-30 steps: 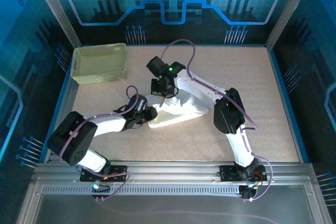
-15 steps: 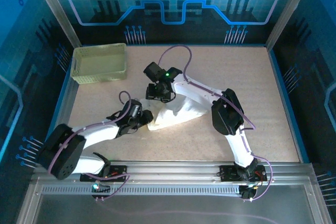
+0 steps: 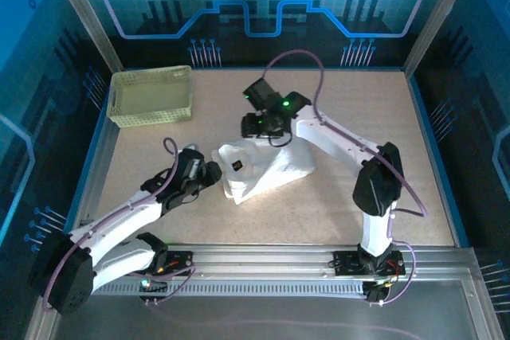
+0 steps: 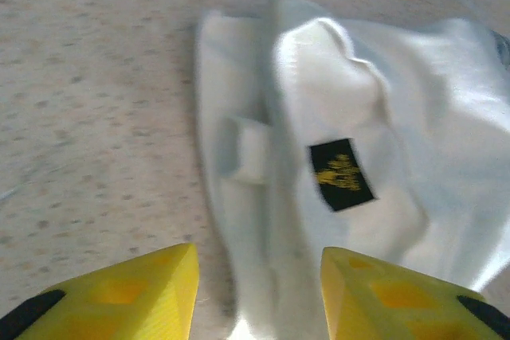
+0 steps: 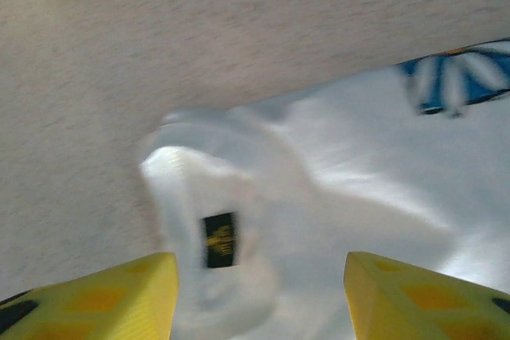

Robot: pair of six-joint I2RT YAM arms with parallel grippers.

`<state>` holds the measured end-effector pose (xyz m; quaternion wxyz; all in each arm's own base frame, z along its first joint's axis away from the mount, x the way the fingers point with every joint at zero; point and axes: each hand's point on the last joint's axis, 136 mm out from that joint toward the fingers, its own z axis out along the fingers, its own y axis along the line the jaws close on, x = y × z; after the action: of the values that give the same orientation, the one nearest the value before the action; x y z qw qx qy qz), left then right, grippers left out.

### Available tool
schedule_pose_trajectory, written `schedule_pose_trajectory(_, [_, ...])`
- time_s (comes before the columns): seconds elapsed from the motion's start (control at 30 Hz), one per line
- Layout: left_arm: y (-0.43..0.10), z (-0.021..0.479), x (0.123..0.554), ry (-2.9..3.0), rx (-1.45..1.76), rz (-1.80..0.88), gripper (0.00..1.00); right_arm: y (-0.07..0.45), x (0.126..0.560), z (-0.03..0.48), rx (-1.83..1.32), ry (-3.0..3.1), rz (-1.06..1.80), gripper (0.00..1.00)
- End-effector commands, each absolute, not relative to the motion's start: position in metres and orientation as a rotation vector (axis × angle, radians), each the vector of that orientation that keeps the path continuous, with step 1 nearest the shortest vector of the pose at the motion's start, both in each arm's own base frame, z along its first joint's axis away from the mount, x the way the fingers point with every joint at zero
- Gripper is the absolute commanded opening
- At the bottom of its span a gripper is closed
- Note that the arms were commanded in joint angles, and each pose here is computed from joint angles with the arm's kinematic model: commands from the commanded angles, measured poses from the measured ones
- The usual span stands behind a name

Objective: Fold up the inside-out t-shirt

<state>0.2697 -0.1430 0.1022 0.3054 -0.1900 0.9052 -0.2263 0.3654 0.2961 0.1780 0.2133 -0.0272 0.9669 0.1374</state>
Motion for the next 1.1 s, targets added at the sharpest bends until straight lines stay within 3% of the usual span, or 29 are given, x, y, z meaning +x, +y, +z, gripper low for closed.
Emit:
schedule_pose_trajectory(0.0, [-0.188, 0.133, 0.276, 2.401, -0.323, -0.723, 0.44, 0.258, 0.399, 0.147, -0.093, 2.699, 0.337, 0.58])
schedule_pose_trajectory(0.13, [-0.230, 0.139, 0.284, 2.414, -0.217, -0.777, 0.45, 0.248, 0.423, 0.125, -0.114, 2.723, 0.392, 0.58])
schedule_pose_trajectory(0.27, [-0.246, 0.102, 0.290, 2.503, -0.241, -0.791, 0.42, 0.241, 0.443, 0.099, -0.064, 2.756, 0.430, 0.58])
schedule_pose_trajectory(0.53, [-0.190, 0.020, 0.283, 2.673, -0.475, -0.555, 0.37, 0.197, 0.440, 0.033, 0.174, 2.895, 0.314, 0.57])
schedule_pose_trajectory(0.73, [-0.176, 0.007, 0.305, 2.695, -0.450, -0.541, 0.34, 0.151, 0.396, 0.023, 0.419, 2.886, 0.169, 0.56])
schedule_pose_trajectory(0.9, [-0.213, 0.017, 0.357, 2.708, -0.228, -0.587, 0.32, 0.131, 0.319, 0.032, 0.562, 2.838, 0.127, 0.55])
schedule_pose_trajectory(1.07, [-0.264, 0.035, 0.411, 2.734, -0.013, -0.692, 0.32, 0.146, 0.245, 0.040, 0.475, 2.836, 0.163, 0.55])
